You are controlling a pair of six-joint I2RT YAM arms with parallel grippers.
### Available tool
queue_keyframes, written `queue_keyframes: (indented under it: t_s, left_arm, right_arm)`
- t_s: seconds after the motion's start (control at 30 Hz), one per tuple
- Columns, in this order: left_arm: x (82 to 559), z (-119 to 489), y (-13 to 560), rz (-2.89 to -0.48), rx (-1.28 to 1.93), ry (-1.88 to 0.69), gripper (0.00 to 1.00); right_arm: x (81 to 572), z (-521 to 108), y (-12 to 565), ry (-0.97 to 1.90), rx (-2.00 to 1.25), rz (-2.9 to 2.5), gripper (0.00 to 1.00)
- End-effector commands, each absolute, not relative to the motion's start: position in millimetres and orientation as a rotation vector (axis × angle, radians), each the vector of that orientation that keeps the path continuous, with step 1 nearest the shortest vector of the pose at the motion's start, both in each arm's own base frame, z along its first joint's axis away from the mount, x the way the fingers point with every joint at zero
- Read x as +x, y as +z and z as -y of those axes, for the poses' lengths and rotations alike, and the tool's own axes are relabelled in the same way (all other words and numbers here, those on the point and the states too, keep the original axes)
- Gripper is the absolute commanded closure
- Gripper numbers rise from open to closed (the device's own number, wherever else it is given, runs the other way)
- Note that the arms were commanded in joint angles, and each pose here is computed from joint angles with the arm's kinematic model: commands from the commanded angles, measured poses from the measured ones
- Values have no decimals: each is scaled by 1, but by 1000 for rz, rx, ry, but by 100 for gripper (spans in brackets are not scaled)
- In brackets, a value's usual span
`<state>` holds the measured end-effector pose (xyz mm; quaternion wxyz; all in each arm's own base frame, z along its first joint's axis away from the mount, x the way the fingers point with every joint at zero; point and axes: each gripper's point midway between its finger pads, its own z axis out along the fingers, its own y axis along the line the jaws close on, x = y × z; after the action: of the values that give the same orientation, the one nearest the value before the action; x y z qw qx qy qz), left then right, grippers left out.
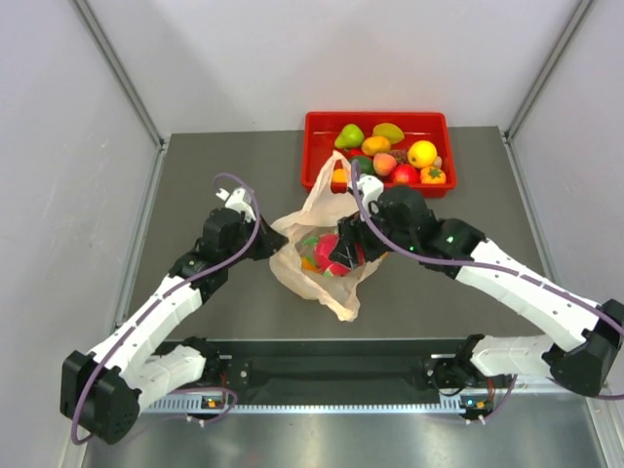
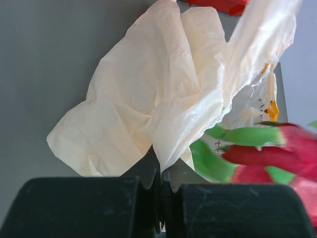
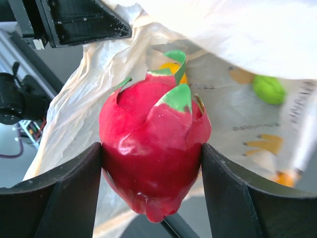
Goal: Untie the knot of the plastic bag and take out the fruit
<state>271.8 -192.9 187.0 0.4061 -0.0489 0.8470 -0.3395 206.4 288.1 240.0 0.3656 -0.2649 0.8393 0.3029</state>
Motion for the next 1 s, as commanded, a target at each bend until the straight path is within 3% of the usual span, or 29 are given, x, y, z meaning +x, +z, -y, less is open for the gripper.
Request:
queue_keyframes:
  t_s: [0.0, 0.17, 0.5, 0.77, 0.9, 0.97]
  left_arm:
    - [283, 193, 221, -2025, -94, -863, 100]
    - [285, 189, 224, -2025, -76, -822, 100]
    - [282, 178, 212, -2058, -89, -751, 100]
    - [281, 169, 220, -2037, -104, -707, 100]
    - [281, 171, 227, -2027, -105, -723, 100]
    - [281, 172, 229, -2024, -101, -731, 100]
  right_arm:
    - [216, -272, 298, 672, -709, -2048, 100]
    - [211, -236, 311, 523, -749, -2096, 100]
    - [194, -183, 420, 654, -577, -1799, 100]
    - [243, -132, 473, 471, -199, -1602, 100]
    - [299, -95, 465, 353, 48, -1628, 100]
    - [334, -103, 457, 428, 76, -1652, 100]
